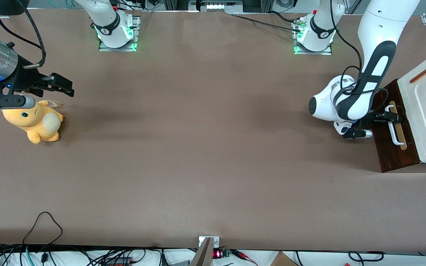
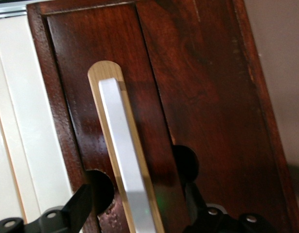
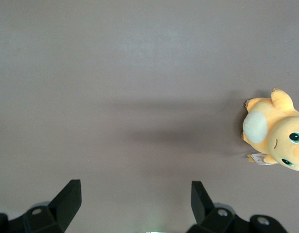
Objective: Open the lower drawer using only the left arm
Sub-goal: 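Close the left gripper around the white drawer handle, then pull the handle with the left gripper, sliding the drawer out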
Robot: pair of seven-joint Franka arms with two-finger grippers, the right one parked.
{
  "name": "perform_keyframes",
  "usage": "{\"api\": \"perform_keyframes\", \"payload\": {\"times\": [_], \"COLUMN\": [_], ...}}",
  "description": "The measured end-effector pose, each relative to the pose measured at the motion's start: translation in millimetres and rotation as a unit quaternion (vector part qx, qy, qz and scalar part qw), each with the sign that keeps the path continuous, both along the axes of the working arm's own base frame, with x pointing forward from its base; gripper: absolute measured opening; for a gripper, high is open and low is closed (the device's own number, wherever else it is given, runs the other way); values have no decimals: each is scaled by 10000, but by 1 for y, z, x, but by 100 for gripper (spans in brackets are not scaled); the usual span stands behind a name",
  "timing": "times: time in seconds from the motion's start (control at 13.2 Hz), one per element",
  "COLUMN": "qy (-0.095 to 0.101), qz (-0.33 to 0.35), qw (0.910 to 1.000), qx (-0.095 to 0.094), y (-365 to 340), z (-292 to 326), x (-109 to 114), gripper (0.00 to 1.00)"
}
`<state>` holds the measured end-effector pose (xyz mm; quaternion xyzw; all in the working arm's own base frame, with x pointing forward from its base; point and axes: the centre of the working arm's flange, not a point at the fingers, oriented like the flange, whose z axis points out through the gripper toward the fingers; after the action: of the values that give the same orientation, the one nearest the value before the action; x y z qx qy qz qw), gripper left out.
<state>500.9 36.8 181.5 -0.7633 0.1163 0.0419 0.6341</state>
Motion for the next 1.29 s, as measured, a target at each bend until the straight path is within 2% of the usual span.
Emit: {"api": "perform_keyframes", "payload": {"times": [0.08,0.15,0.23,0.3,0.38,0.45,0.53,0.76,0.91,1.29], "qy": [-5,-5,-6,-7,-7,-3,0,-22,-166,-241], "qz": [3,9,10,9,6,-3,-16,-61,-39,-66], "qw": [10000,10000,10000,10000,10000,10000,10000,10000,9998,9996], "qx": [15,14,11,7,-2,-26,-61,-63,-77,-111], "y": [2,3,4,4,4,4,3,1,1,-3], "z": [0,0,0,0,0,-1,-2,-2,-1,-2], "x": [0,0,0,0,0,0,1,2,2,2], "gripper": [85,77,76,70,57,51,50,23,21,21]}}
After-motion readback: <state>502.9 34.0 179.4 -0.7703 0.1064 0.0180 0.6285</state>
